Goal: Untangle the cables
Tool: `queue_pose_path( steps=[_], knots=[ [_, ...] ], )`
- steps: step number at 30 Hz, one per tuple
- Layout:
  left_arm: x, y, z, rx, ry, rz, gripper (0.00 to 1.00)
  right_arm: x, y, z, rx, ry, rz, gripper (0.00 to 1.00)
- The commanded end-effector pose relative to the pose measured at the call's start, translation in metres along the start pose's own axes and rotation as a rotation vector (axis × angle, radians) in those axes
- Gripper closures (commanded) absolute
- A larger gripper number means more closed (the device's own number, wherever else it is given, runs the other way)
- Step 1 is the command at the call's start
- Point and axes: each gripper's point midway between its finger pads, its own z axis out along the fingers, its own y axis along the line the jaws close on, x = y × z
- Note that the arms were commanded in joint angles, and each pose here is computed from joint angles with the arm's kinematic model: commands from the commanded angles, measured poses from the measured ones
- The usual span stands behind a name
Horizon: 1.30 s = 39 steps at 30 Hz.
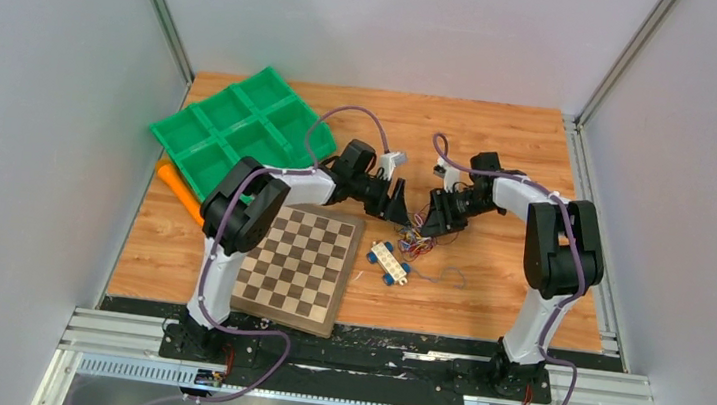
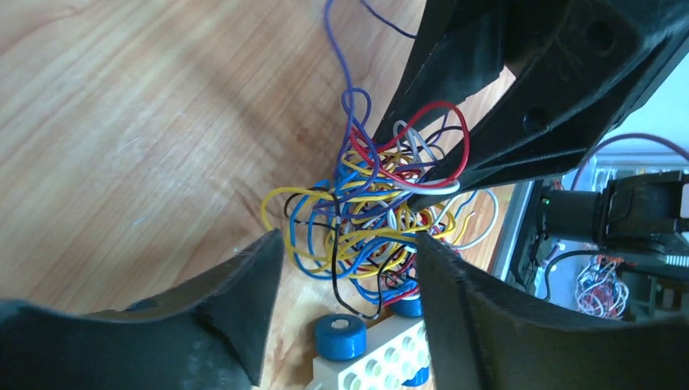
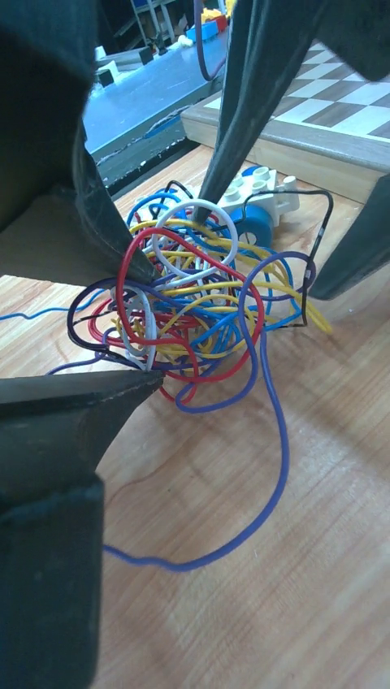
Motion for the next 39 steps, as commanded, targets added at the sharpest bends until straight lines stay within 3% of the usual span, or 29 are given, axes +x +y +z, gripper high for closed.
queue_pose_path(
  steps=[1,3,6,8,14,18,30,39],
  knots=[
    [-0.019,-0.019,0.009,0.083,-0.041,0.006,0.38,-0.019,0.007,-0.008,0.005,-0.069,-0.054,0.64],
    [-0.024,-0.034,0.005,0.146,-0.046,0.024,0.54,-0.019,0.001,-0.009,0.041,-0.069,-0.056,0.71],
    [-0.038,-0.065,-0.008,0.24,-0.068,0.063,0.88,-0.019,-0.014,-0.011,0.124,-0.062,-0.052,0.82],
    [-0.052,-0.095,-0.026,0.308,-0.099,0.128,0.99,-0.018,-0.027,-0.016,0.196,-0.061,-0.051,0.88],
    [-0.085,-0.198,-0.106,0.453,-0.201,0.32,1.0,-0.023,-0.067,-0.044,0.408,-0.083,-0.054,0.9],
    [-0.1,-0.242,-0.15,0.496,-0.271,0.366,1.0,-0.026,-0.093,-0.064,0.491,-0.102,-0.032,0.9],
    [-0.172,-0.331,-0.294,0.467,-0.577,0.623,1.0,-0.008,-0.167,-0.122,0.621,-0.129,0.051,0.86],
    [-0.205,-0.379,-0.355,0.414,-0.738,0.834,1.0,0.012,-0.207,-0.127,0.695,-0.07,0.097,0.97]
  ],
)
